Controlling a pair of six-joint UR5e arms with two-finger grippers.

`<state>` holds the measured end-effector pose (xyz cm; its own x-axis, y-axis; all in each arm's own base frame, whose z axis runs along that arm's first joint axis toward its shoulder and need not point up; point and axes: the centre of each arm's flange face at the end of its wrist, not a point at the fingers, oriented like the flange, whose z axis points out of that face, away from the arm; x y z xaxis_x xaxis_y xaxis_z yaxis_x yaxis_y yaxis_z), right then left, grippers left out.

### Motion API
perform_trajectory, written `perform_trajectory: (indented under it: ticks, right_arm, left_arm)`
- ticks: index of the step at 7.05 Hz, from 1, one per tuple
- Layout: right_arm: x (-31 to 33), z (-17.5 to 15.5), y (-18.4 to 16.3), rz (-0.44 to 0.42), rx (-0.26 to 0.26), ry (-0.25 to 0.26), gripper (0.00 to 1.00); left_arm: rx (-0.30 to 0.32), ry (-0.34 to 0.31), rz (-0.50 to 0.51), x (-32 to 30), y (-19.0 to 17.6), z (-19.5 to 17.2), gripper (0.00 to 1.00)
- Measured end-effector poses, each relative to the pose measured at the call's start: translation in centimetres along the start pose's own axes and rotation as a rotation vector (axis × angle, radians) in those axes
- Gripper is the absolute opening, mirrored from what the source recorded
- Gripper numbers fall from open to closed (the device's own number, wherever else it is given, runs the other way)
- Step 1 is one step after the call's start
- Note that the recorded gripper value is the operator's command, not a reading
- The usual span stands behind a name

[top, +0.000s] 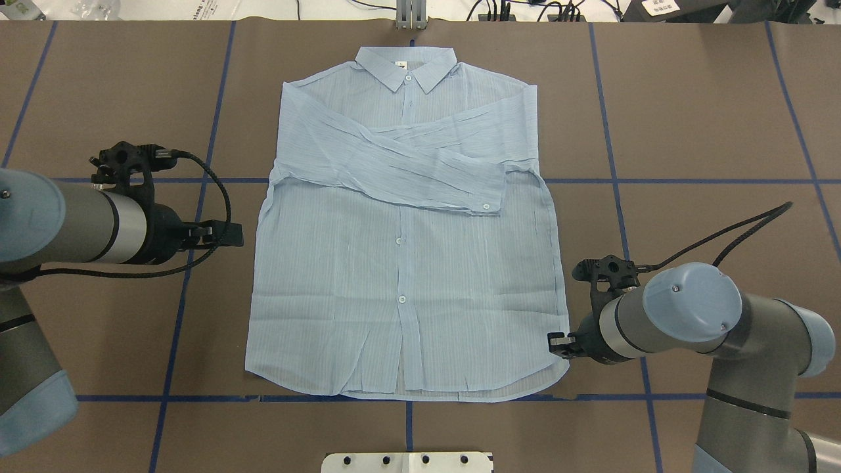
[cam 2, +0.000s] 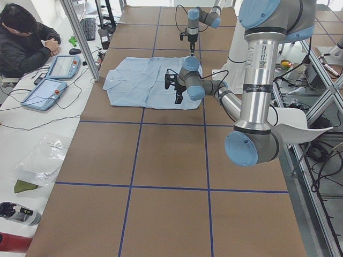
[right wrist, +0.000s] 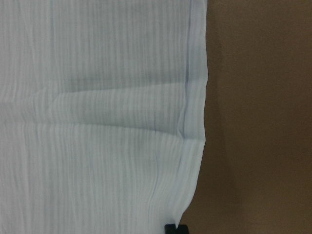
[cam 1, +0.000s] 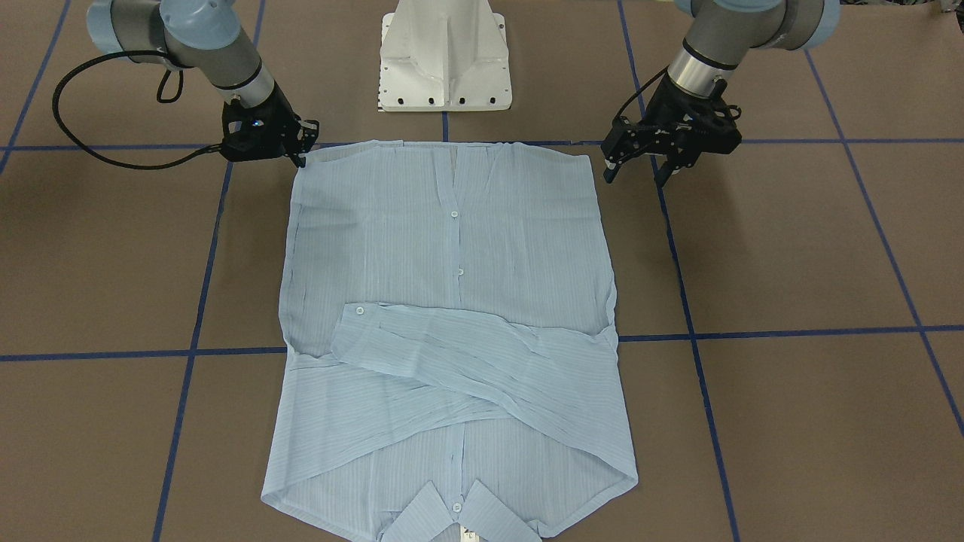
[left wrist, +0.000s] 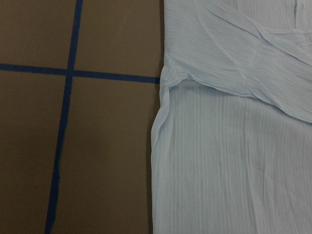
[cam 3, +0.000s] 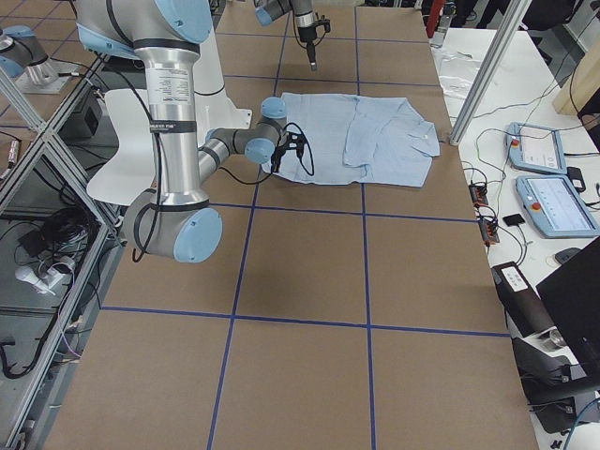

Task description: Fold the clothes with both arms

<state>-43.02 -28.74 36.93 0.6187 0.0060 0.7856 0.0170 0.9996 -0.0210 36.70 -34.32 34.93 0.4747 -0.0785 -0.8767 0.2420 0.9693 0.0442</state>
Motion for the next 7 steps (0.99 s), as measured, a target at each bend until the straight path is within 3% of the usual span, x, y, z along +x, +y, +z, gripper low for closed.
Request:
perform_trajectory:
  ticks: [3,7]
  right_arm:
    - [0.0,-1.3,-0.2,0.001,0.011,-0.016,0.00]
    - [-0.1,-1.9,-0.4,0.004,0.021,-0.026,0.00]
  left_arm:
    - [-0.065,-0.001,-0.085,0.7,6.8,3.9,0.90]
    - [-0.077,-0.071,-0.099,1.9,7.6,7.4,0.79]
